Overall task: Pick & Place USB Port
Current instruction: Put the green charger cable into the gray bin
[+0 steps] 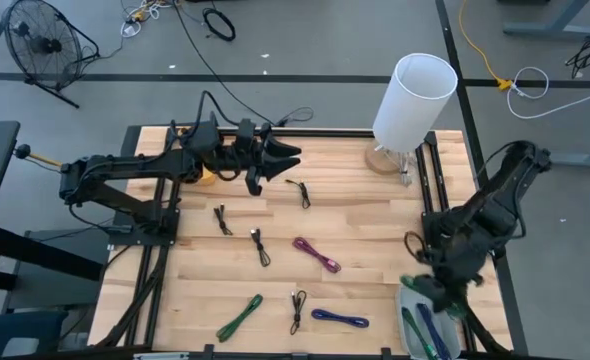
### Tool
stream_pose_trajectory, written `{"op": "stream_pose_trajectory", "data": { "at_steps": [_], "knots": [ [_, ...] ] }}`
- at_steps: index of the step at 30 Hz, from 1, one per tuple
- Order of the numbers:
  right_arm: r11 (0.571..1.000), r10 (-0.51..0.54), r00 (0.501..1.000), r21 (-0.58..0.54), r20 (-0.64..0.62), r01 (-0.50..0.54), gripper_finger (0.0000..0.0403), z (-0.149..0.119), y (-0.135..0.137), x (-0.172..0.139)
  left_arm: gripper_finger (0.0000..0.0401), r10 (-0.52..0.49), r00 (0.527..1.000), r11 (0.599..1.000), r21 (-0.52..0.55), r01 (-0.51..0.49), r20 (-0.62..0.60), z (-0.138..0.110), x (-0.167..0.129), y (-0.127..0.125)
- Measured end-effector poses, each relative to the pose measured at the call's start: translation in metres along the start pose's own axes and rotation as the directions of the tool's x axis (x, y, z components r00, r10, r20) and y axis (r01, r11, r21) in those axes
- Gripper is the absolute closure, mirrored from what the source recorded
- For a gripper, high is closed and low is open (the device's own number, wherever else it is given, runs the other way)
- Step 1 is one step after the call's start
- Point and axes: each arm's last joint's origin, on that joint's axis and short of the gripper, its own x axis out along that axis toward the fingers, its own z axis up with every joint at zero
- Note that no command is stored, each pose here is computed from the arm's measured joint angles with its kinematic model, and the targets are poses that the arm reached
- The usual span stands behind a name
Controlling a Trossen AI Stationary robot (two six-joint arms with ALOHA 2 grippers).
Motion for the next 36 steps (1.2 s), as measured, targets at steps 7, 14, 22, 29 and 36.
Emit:
{"op": "stream_pose_trajectory", "data": {
  "at_steps": [7,14,22,29,36],
  "knots": [
    [0.986,-0.118,0.988,0.106,-0.102,0.128,0.0389,-0.012,0.002,0.031,0.0259,-0.004,1.000,1.000,0.003,0.004,-0.003,0.000,0.000,0.000],
    [0.943,-0.270,0.952,0.162,-0.142,0.291,0.0389,-0.003,0.007,0.074,0.0259,-0.059,0.998,0.998,-0.003,0.059,-0.027,-0.001,0.000,-0.001],
    [0.915,-0.322,0.937,0.209,-0.136,0.345,0.0389,0.010,0.013,0.105,0.0259,-0.095,0.995,0.995,-0.011,0.094,-0.041,-0.002,0.000,-0.002],
    [0.874,-0.388,0.913,0.263,-0.129,0.409,0.0389,0.025,0.004,0.121,0.0259,-0.094,0.994,0.996,-0.014,0.093,-0.050,-0.003,0.000,-0.002],
    [0.888,-0.353,0.931,0.277,-0.096,0.366,0.0389,0.051,-0.012,0.131,0.0259,-0.122,0.990,0.992,-0.020,0.121,-0.074,-0.004,0.000,-0.003]
  ]
}}
